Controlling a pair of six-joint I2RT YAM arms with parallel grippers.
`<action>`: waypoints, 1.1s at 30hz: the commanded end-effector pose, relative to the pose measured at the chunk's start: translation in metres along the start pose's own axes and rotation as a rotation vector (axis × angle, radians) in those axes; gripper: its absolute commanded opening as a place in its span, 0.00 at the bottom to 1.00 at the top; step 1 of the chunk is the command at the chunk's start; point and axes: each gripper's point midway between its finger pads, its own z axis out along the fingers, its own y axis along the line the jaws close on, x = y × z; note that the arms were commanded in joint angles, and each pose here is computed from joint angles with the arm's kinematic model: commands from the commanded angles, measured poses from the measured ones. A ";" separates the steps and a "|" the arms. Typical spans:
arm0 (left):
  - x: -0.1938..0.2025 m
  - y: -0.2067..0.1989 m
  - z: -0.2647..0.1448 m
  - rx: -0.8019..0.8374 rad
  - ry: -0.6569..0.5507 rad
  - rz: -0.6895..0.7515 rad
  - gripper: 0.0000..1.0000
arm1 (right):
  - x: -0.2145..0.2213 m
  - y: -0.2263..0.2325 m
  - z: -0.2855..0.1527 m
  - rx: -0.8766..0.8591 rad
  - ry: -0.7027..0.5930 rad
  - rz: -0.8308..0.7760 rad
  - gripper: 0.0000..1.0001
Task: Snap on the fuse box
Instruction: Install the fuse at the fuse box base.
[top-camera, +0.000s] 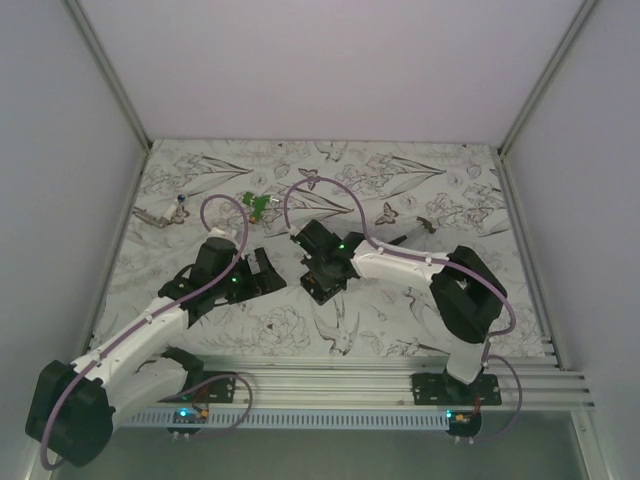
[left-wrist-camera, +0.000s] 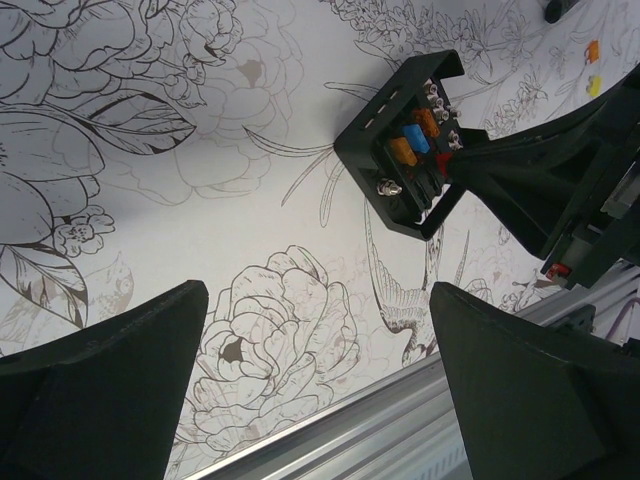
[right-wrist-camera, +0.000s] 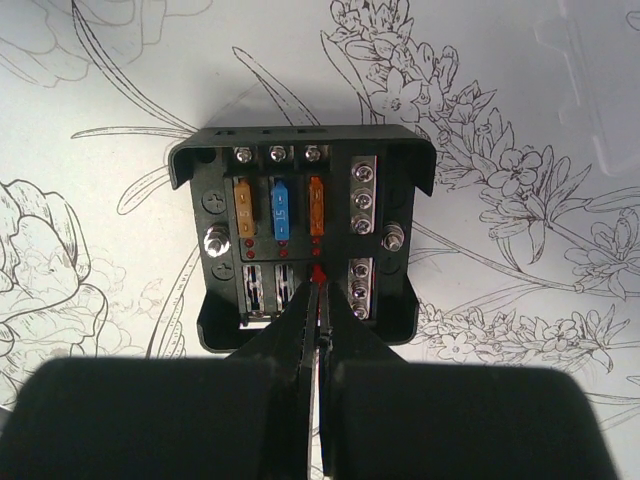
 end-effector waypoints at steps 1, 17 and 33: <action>0.001 0.006 0.000 -0.032 0.007 0.022 1.00 | 0.076 -0.012 0.037 0.066 0.277 -0.045 0.00; 0.002 0.008 -0.003 -0.037 -0.005 0.020 1.00 | 0.105 -0.006 0.041 0.050 0.334 -0.072 0.00; -0.006 0.019 -0.012 -0.089 -0.063 0.017 1.00 | 0.131 -0.013 0.021 0.058 0.391 -0.072 0.00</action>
